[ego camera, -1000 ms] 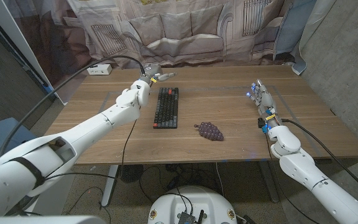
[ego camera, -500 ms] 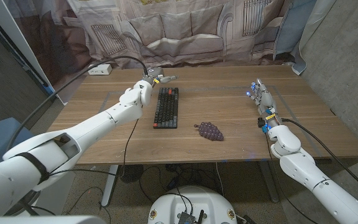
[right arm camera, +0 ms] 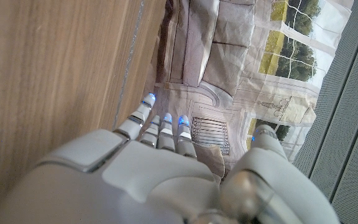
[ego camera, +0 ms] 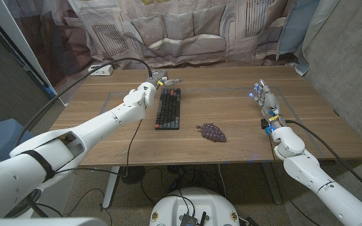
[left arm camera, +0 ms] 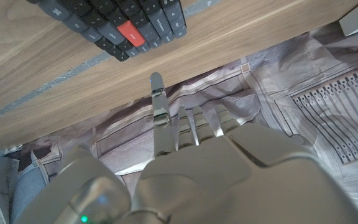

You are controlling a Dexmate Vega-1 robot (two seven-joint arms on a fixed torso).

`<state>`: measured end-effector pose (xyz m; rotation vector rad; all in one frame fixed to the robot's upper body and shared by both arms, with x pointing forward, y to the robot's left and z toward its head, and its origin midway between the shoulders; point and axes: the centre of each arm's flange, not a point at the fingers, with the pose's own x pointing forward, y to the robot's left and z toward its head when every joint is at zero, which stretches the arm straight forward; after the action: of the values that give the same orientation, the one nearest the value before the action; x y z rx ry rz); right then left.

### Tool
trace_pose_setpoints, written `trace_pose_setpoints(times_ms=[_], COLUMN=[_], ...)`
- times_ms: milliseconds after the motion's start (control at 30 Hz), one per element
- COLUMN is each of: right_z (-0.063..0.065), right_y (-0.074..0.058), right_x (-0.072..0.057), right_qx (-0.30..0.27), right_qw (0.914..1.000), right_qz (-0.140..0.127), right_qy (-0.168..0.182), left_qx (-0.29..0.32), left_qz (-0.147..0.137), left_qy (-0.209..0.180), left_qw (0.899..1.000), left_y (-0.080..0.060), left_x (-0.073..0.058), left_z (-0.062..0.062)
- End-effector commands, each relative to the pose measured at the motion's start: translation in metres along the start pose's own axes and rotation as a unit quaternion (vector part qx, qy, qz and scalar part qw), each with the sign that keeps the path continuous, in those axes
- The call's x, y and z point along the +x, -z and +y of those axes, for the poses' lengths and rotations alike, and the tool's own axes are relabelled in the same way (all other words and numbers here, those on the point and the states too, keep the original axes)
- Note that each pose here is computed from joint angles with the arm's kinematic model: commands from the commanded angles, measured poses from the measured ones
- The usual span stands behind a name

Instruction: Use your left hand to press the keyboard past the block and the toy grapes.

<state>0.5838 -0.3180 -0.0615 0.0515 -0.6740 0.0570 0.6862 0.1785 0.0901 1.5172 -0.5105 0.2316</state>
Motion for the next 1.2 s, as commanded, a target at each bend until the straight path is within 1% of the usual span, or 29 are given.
trace_pose_setpoints(times_ms=[33, 667, 1200], right_z=[-0.001, -0.001, 0.001], right_y=[0.001, 0.003, 0.004], right_x=[-0.001, -0.002, -0.001], right_qx=[-0.001, 0.002, 0.002], right_qw=[1.0000, 1.0000, 1.0000], right_qz=[0.001, 0.003, 0.004], right_qy=[0.000, 0.006, 0.007], left_qx=[-0.002, 0.004, 0.011], left_qz=[-0.004, -0.009, -0.013], left_qy=[0.016, 0.037, 0.047], left_qw=[1.000, 0.999, 0.999], left_y=[-0.002, -0.005, -0.006], left_x=[0.007, 0.015, 0.019], left_z=[-0.014, -0.032, -0.043])
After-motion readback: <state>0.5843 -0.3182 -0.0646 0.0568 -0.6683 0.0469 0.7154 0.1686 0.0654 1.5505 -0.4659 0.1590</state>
